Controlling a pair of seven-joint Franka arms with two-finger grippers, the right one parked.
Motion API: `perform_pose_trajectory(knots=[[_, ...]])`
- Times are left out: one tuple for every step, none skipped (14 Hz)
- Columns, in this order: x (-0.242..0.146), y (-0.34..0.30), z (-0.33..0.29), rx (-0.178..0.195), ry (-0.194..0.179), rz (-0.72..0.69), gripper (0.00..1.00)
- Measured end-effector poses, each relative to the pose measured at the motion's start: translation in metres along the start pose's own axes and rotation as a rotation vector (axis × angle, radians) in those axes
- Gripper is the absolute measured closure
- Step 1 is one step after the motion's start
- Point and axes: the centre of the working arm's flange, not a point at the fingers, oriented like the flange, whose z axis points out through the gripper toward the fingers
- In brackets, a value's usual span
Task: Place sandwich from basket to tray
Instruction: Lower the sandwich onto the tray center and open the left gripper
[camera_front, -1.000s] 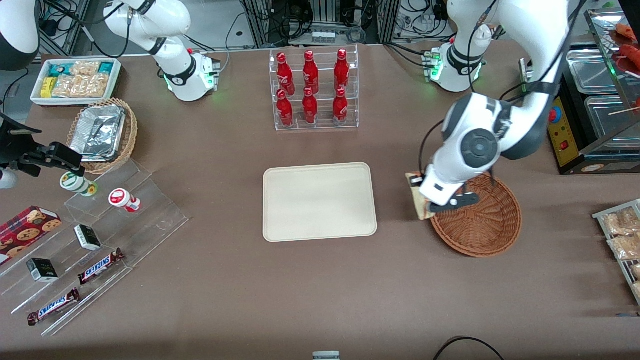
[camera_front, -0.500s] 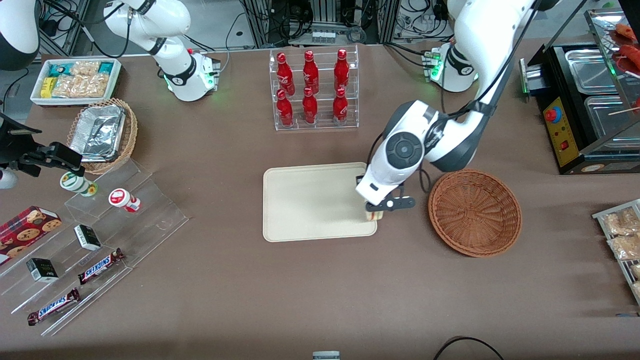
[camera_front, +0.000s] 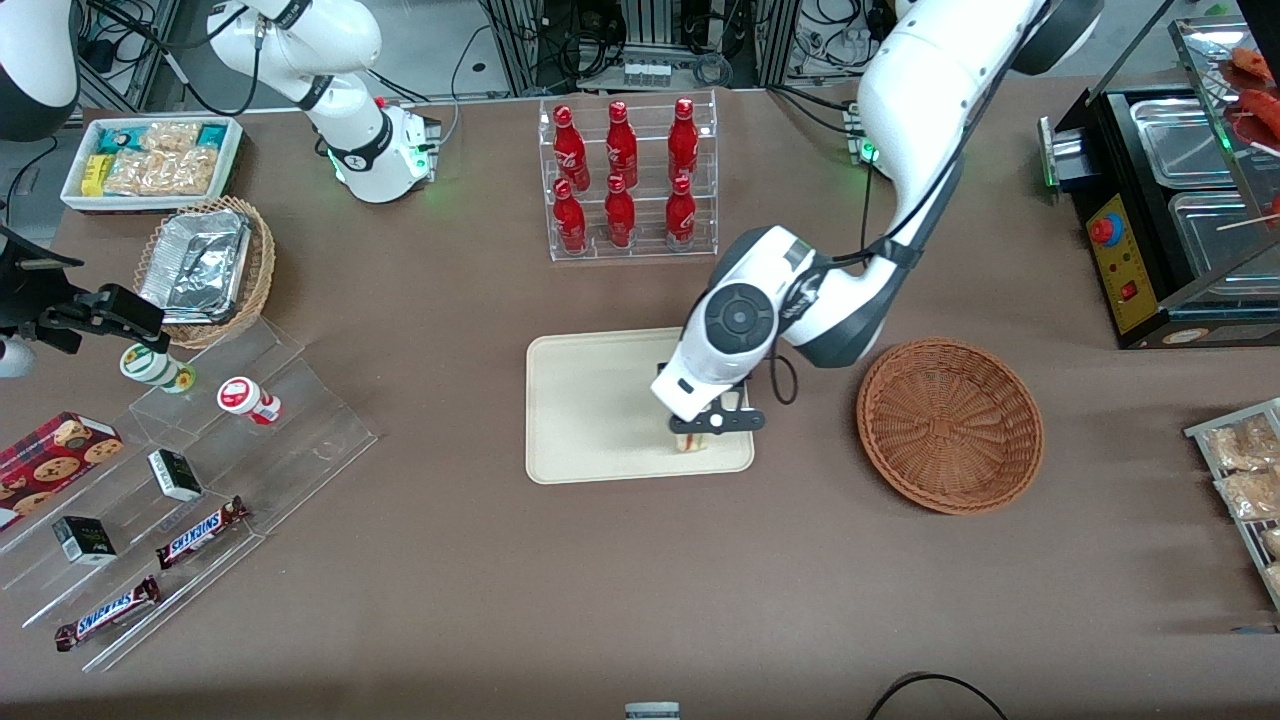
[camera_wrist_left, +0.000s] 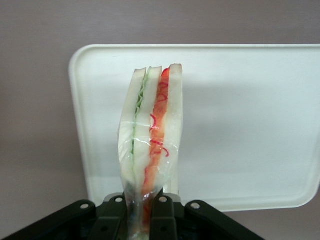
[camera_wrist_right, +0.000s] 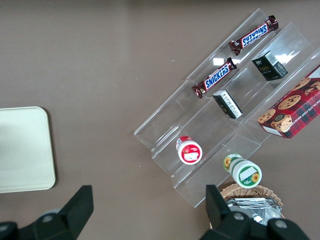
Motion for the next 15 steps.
perform_pose_trajectory(knots=[[-0.002,0.011,0.008,0.012,0.016,-0.011,0.85],[-0.003,0.02,0.017,0.029,0.031,-0.025,0.85],[-0.004,0.029,0.026,0.042,0.041,-0.039,0.85],[-0.006,0.037,0.034,0.049,0.046,-0.05,0.85],[-0.008,0.044,0.041,0.052,0.046,-0.058,0.85],[-0.01,0.049,0.044,0.052,0.046,-0.065,0.85],[-0.011,0.052,0.046,0.052,0.046,-0.069,0.85],[-0.012,0.055,0.048,0.051,0.046,-0.075,0.85],[-0.012,0.058,0.048,0.052,0.044,-0.084,0.85],[-0.012,0.06,0.048,0.059,0.039,-0.091,0.85],[-0.012,0.064,0.047,0.069,0.031,-0.094,0.85],[-0.012,0.068,0.046,0.075,0.024,-0.095,0.85],[-0.013,0.071,0.047,0.078,0.021,-0.097,0.85],[-0.013,0.072,0.05,0.08,0.019,-0.099,0.85],[-0.014,0.074,0.053,0.082,0.017,-0.101,0.85]])
